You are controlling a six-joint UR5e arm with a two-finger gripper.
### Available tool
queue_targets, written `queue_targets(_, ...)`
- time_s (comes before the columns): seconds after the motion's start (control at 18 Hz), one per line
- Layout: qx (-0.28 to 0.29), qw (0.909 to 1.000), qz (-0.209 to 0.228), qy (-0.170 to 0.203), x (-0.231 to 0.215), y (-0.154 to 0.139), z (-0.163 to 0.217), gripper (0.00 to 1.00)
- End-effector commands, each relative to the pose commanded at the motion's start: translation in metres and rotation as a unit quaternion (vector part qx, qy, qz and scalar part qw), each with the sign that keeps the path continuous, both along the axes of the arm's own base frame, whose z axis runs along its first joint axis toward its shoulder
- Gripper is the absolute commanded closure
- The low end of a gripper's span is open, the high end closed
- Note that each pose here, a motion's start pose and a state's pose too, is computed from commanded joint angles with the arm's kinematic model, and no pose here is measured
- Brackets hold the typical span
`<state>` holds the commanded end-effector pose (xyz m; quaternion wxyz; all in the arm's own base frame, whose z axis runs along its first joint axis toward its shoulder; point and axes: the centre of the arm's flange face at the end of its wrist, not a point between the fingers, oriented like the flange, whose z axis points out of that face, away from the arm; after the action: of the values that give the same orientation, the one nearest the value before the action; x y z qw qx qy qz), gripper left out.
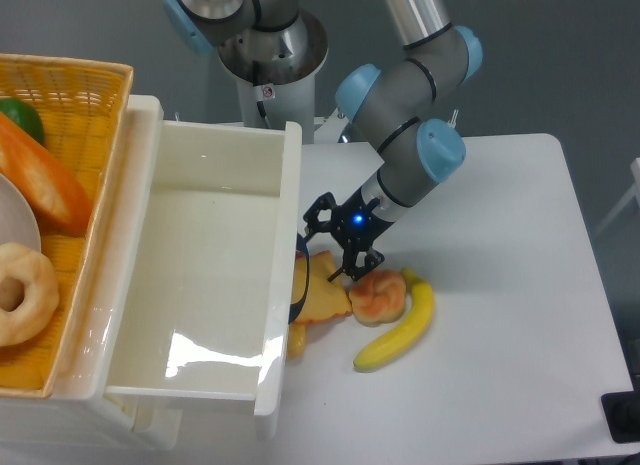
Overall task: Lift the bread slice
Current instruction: 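Lower the gripper onto the bread slice edge and close on it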
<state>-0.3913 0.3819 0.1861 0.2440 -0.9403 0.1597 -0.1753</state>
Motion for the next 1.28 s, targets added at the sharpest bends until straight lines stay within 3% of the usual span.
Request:
queue_targets(0.33,-0.002,1.0000,0.001,0.002,-0.002,0.000,0.001,0.73)
queue_targets(0.5,-0.004,1.0000,0.006,0.003,-0.004,0.001,0.004,0.75)
queue_targets(0.61,-0.003,1.0000,0.006,0.004,-0.007,0.002,0.004,0.60)
queue_targets(0.83,-0.004,1.0000,0.007,0.003,-0.008,0.003,0.004,0.61)
queue_targets(1.28,-0.003,1.0000,0.007,0.005,-0.016,0.006,0.002,0.11)
